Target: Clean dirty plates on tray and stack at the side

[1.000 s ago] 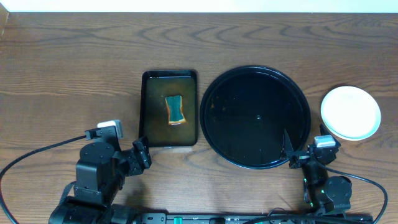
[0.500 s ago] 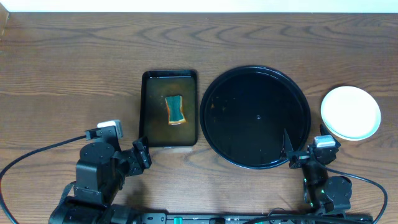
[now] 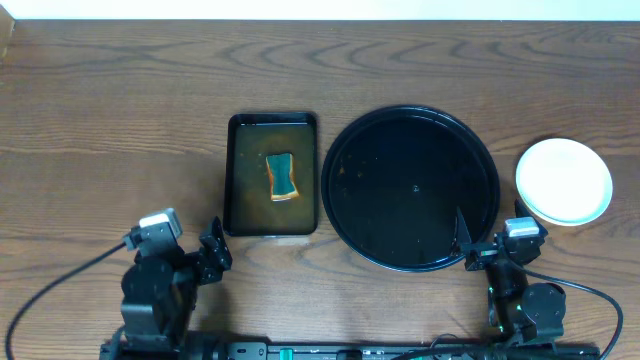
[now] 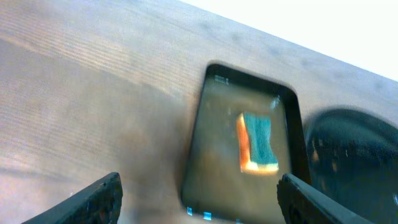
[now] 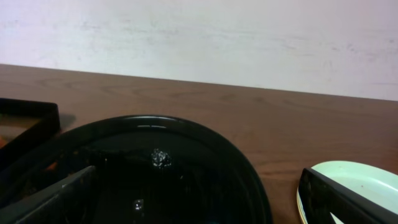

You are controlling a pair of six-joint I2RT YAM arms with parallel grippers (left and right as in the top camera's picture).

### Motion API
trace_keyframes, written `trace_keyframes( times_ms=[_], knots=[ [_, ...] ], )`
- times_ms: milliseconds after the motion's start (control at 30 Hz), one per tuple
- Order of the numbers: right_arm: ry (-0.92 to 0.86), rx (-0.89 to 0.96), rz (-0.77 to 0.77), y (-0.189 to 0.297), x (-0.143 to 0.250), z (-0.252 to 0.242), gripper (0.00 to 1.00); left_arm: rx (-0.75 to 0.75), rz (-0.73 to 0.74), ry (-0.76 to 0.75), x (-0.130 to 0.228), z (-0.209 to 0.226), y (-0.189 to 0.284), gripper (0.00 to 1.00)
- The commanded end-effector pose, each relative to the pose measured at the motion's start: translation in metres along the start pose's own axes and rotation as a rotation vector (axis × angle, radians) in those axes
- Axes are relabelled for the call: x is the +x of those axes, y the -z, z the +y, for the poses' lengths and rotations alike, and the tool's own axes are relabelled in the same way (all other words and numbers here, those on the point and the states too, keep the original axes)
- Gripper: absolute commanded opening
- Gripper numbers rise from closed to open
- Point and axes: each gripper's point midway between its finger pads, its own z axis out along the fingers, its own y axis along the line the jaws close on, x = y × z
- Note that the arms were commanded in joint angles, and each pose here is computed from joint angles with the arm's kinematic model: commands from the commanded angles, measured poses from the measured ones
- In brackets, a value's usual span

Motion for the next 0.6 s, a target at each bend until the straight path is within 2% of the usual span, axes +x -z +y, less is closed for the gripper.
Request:
trace_keyframes(
  times_ms=[0, 133, 333, 567],
  knots=[
    [0.011, -0.005, 0.002, 0.0, 0.001, 0.002, 0.99, -0.012, -0.108, -0.002, 0.0, 0.01, -0.009, 0.8],
    [0.011, -0.005, 0.002, 0.0, 0.001, 0.002, 0.99, 0.014, -0.248, -0.032, -0.008, 0.011, -0.017, 0.8],
    [0.011, -0.005, 0.002, 0.0, 0.001, 0.002, 0.99, 0.067, -0.402, -0.172, -0.015, 0.003, -0.031, 0.8],
    [0.011, -0.005, 0.002, 0.0, 0.001, 0.002, 0.99, 0.042, -0.302, -0.195, 0.022, 0.014, -0.053, 0.8]
  ],
)
